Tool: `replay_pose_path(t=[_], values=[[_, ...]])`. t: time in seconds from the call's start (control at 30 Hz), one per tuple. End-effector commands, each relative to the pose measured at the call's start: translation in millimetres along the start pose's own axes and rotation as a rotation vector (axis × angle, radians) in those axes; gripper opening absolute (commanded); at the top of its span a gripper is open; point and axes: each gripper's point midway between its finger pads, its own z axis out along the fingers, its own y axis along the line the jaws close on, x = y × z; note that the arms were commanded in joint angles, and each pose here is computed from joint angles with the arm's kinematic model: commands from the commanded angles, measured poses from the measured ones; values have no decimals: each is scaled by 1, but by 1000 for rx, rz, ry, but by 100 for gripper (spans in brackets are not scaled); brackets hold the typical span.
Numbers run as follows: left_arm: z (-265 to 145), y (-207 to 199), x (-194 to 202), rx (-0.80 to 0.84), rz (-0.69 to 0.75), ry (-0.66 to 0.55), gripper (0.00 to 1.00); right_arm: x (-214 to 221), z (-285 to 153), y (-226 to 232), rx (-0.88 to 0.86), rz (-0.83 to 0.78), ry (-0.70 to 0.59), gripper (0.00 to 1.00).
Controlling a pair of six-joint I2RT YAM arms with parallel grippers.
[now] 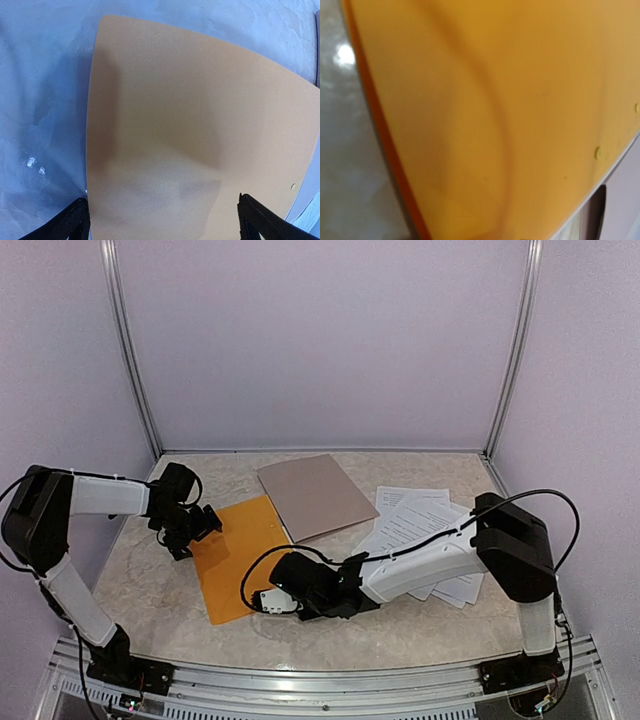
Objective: Put the files into the folder
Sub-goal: Pick up the folder from the center of the board.
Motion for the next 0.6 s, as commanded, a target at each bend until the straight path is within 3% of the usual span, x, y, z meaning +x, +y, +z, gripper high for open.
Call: replay_pose_path(t=[0.0, 0.3, 0.57], values=[[23, 30, 46, -90, 7, 172, 99, -10, 4, 1, 35, -15, -7, 32], [22, 27, 47, -80, 17, 177, 99, -14, 7, 3, 100, -31, -10, 30], [19, 26, 47, -76, 28, 179, 99, -15, 1, -5, 125, -12, -11, 2]])
